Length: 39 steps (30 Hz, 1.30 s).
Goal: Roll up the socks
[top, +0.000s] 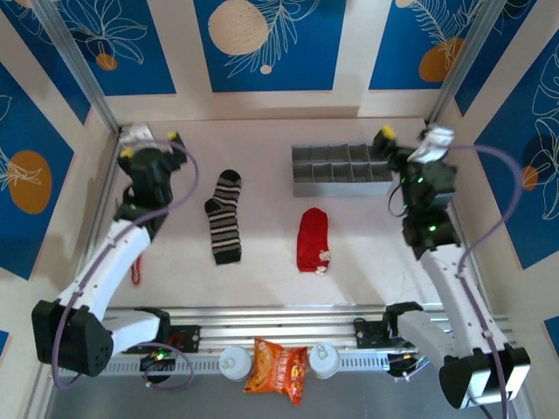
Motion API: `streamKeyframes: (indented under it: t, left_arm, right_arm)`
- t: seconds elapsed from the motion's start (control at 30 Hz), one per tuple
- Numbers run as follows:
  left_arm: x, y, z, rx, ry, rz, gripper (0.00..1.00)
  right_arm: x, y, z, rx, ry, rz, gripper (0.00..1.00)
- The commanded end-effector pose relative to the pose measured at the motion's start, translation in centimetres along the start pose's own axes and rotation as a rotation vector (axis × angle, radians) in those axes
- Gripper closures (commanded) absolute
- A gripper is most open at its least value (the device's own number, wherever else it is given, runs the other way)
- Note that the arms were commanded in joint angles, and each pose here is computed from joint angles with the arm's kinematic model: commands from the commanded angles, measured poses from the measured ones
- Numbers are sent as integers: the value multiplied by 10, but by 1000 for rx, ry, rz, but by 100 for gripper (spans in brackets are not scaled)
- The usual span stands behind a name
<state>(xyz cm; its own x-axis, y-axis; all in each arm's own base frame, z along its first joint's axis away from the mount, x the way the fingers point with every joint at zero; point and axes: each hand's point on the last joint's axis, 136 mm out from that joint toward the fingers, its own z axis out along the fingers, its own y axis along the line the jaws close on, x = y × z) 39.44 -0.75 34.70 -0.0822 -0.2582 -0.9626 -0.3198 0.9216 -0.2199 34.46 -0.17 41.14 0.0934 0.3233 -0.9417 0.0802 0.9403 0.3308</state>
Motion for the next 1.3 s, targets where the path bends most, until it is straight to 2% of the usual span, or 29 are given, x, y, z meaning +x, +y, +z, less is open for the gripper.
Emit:
streamKeyframes:
  t: [0.0,0.07,0.1,0.17,0.23,0.33,0.4,0.47,0.5,0.57,0.73,0.83,1.0,1.17,1.27]
  left_arm:
    - [96,18,-14,-60,500,-245,0]
    - [122,-11,-13,70,654,-348,0]
    - [139,-22,-18,93,749,-383,0]
    - [178,-30,-37,58,939,-412,1]
    - [212,-30,-59,13,1109,-381,10]
    - [247,-33,-84,14,1270,-332,22]
    - [266,-32,-94,3,1352,-325,34]
    - [282,-28,-97,-20,1401,-315,46]
    - [287,-28,-96,-19,1408,-314,52]
    - [295,-27,-92,-28,1414,-301,55]
    - [314,-31,-76,-20,1431,-235,63]
    - [322,-38,-65,-13,1432,-207,70]
    - [322,-52,-48,-4,1378,-135,71]
    - [357,-54,-65,-29,1464,-34,71]
    - [384,-62,-80,-2,1514,-49,71]
  right_arm:
    - [46,-41,-10,158,264,412,1]
    - [48,11,-3,-129,280,326,1]
    - [55,33,-4,-178,289,240,1]
    - [78,81,-13,-301,329,25,2]
    - [114,138,-37,-505,374,-210,8]
    - [180,201,-93,-799,396,-512,8]
    - [225,227,-133,-984,406,-669,8]
    - [265,240,-161,-1100,459,-769,7]
    - [277,243,-167,-1122,479,-789,7]
    - [303,246,-179,-1176,510,-824,7]
    - [339,249,-194,-1266,564,-856,7]
    - [346,251,-192,-1259,587,-834,9]
    - [350,250,-194,-1240,650,-771,14]
    - [348,243,-190,-1191,668,-725,14]
    - [346,237,-190,-1183,672,-719,14]
